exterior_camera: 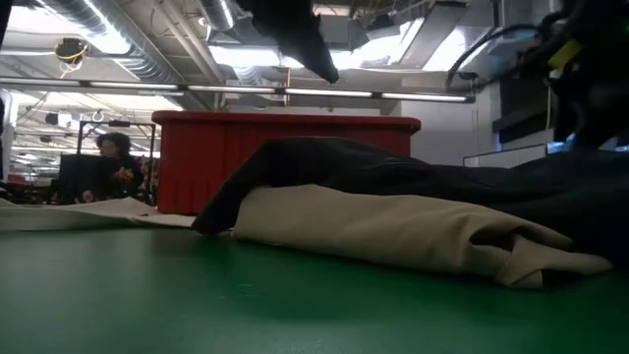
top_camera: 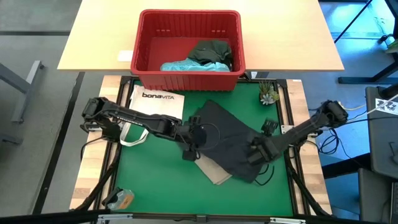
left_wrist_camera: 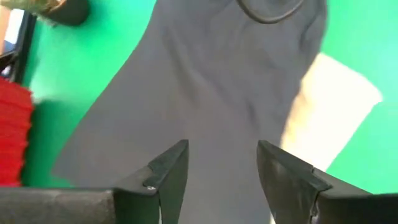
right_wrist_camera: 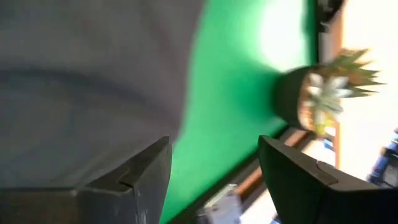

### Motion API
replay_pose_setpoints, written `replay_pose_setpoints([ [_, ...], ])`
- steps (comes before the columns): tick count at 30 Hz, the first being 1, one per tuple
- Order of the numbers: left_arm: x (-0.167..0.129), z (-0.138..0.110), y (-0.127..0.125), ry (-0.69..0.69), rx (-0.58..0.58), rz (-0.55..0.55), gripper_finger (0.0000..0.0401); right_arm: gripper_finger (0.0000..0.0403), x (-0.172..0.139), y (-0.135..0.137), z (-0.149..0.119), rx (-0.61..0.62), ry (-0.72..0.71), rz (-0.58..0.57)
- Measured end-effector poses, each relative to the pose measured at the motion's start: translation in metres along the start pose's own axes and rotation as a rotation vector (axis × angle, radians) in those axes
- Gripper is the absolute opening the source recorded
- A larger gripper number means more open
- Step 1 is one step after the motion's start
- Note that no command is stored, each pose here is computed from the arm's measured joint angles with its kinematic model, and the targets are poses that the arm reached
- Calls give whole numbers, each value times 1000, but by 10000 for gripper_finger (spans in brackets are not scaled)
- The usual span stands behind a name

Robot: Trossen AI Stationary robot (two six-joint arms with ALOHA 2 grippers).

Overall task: Fold Laundry from Bin
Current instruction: Fold the black shorts from the red laundry bin

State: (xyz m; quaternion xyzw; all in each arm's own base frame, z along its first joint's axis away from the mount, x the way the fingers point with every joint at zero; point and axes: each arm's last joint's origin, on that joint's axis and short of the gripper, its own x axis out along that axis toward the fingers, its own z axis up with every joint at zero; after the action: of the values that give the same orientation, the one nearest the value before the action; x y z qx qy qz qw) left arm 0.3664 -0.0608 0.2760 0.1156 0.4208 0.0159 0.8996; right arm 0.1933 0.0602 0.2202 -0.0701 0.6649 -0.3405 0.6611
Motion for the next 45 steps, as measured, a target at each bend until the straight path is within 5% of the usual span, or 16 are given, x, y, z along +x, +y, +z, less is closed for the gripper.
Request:
replay_pose_setpoints([
  [10,20,9,-42,-106,34,-45,183,237,-24,39,-31,-202,-142,173],
  [15,24,5,-55,-80,59,37,183,237,-33,55,-39,-226,-231,272],
  [25,11,-18,-61,136,-69,103,183,237,-46,74,-31,-145,-366,472],
  [31,5,-34,-65,276,-157,139,183,237,-50,78,-26,-98,-445,500],
  [45,1,-38,-67,271,-166,247,183,237,-57,98,-16,-17,-532,618],
])
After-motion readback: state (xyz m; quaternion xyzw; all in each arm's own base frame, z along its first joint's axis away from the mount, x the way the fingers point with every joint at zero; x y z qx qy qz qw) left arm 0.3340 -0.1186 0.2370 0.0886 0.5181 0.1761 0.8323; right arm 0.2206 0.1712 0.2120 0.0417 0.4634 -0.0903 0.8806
